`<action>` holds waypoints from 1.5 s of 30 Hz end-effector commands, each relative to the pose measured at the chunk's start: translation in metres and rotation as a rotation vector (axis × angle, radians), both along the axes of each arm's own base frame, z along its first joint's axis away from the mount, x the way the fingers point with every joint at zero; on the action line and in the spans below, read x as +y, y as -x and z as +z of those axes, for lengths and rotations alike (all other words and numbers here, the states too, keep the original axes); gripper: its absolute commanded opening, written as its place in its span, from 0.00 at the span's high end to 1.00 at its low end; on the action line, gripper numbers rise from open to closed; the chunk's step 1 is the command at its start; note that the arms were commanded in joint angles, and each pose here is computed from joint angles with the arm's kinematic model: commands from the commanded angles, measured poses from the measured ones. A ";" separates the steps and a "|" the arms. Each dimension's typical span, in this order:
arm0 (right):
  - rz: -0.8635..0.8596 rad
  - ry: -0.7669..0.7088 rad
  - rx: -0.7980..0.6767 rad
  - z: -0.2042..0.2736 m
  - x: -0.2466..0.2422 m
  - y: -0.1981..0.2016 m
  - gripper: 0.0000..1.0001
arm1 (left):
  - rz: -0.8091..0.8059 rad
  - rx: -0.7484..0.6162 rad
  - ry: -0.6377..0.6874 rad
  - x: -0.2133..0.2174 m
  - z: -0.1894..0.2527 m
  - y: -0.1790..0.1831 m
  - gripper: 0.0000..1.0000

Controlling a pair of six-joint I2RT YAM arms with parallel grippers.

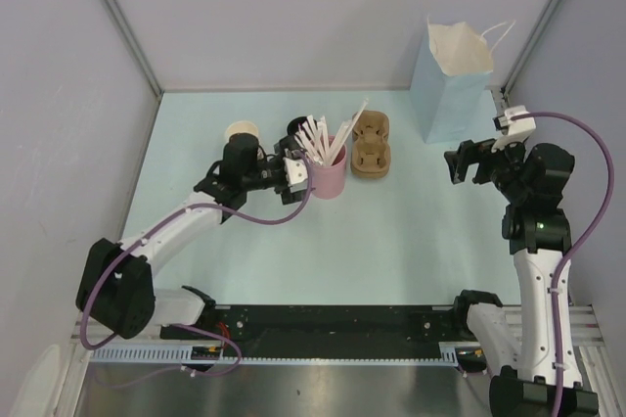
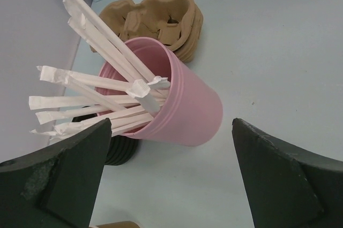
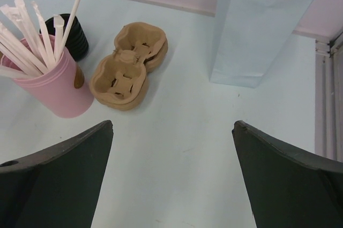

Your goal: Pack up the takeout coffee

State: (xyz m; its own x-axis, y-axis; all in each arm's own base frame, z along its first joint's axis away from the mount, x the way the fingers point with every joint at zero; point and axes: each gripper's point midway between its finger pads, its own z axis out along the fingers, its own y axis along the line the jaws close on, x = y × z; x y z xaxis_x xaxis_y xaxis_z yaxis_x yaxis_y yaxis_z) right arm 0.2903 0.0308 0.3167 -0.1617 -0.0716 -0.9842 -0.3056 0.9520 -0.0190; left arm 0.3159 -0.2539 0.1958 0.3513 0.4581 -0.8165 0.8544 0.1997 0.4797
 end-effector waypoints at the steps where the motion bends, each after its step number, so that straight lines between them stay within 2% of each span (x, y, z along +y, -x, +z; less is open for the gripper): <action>1: 0.036 0.017 -0.014 0.000 0.008 -0.007 0.00 | -0.086 -0.046 0.020 -0.018 0.008 0.001 0.01; 10: 0.030 0.027 -0.020 0.001 0.007 -0.007 0.00 | -0.110 -0.030 -0.076 -0.028 -0.007 -0.024 0.05; 12: 0.030 0.029 -0.017 0.000 0.007 -0.008 0.00 | -0.120 -0.014 -0.097 -0.030 -0.013 -0.028 0.08; 13: 0.030 0.029 -0.017 0.000 0.007 -0.008 0.00 | -0.124 -0.027 -0.094 -0.033 -0.004 -0.033 0.11; 18: 0.026 0.036 -0.014 -0.002 0.005 -0.009 0.00 | -0.164 0.028 -0.161 -0.033 -0.015 -0.033 0.24; 22: 0.026 0.040 -0.014 -0.003 0.005 -0.009 0.00 | -0.190 0.011 -0.209 -0.030 -0.016 -0.032 0.29; 28: 0.028 0.042 -0.013 -0.003 0.005 -0.009 0.00 | -0.225 0.061 -0.269 -0.026 -0.026 -0.027 0.35; 32: 0.028 0.042 -0.018 -0.002 0.005 -0.008 0.00 | -0.207 0.069 -0.308 -0.023 -0.029 -0.035 0.45; 45: 0.030 0.041 -0.020 -0.001 0.005 -0.007 0.00 | -0.160 0.054 -0.374 -0.017 -0.024 -0.051 0.55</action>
